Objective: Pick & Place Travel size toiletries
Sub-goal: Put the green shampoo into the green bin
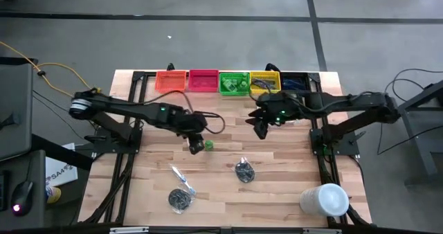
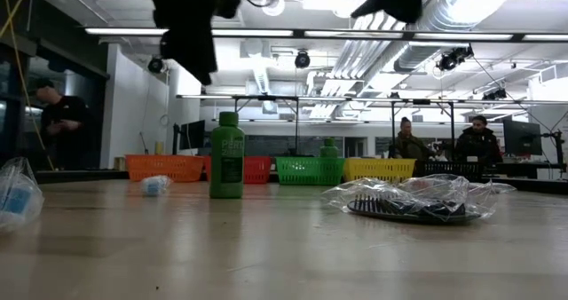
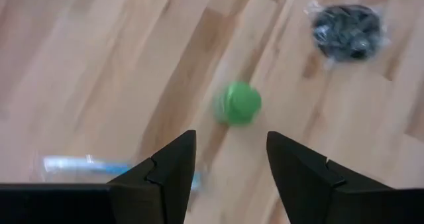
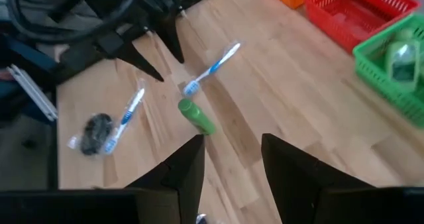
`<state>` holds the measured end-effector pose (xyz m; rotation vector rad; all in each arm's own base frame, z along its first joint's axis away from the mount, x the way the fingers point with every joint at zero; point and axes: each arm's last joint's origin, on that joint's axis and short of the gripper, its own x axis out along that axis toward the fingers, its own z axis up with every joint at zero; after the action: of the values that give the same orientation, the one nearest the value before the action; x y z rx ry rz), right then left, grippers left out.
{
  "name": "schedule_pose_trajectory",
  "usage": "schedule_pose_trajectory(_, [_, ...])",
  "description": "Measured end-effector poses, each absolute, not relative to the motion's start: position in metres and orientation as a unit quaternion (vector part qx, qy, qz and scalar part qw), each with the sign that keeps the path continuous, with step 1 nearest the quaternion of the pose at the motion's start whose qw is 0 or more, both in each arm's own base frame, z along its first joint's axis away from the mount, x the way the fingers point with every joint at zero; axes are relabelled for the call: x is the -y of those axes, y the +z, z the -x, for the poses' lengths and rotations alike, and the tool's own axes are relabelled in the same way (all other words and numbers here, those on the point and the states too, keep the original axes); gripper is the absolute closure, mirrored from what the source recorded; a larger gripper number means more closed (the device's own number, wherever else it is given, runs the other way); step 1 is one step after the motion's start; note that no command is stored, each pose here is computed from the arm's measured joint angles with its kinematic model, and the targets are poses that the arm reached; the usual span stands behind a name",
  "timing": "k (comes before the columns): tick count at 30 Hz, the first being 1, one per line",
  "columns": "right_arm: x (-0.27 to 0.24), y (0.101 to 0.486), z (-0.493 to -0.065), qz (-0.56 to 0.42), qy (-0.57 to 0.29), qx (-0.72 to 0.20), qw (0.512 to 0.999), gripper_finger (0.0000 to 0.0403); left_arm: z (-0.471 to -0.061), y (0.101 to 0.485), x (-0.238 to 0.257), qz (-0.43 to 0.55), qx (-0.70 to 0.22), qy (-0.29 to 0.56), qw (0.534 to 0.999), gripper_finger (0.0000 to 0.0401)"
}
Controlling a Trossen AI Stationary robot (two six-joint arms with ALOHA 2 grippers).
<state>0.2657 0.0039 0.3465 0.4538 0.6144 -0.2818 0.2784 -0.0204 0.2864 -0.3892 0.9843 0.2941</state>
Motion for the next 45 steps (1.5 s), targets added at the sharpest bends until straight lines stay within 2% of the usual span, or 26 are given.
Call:
schedule_pose_trajectory(10, [-0.004, 0.308, -0.222, -0.262, -0.118, -0.293, 0.912, 0.0259, -0.312, 0.269, 0.023, 0.123, -0.513, 0.121, 0.841, 0.0208])
schedule_pose_trajectory(13, [-0.005, 0.305, -0.215, -0.257, -0.108, -0.294, 0.914, 0.0259, -0.313, 0.267, 0.023, 0.109, -0.518, 0.114, 0.841, 0.0183])
schedule_pose_trajectory(19, [-0.004, 0.292, -0.194, -0.244, -0.101, -0.285, 0.921, 0.0259, -0.317, 0.265, 0.023, 0.095, -0.511, 0.106, 0.848, 0.0105])
schedule_pose_trajectory(23, [-0.003, 0.279, -0.176, -0.245, -0.104, -0.282, 0.922, 0.0259, -0.323, 0.262, 0.024, 0.106, -0.5, 0.11, 0.853, 0.0083])
schedule_pose_trajectory(39, [-0.003, 0.263, -0.158, -0.222, -0.094, -0.283, 0.928, 0.0259, -0.345, 0.214, 0.027, 0.157, -0.551, 0.142, 0.807, 0.0104])
schedule_pose_trajectory(45, [-0.003, 0.263, -0.158, -0.212, -0.09, -0.285, 0.93, 0.0259, -0.349, 0.207, 0.027, 0.17, -0.553, 0.153, 0.802, 0.0135])
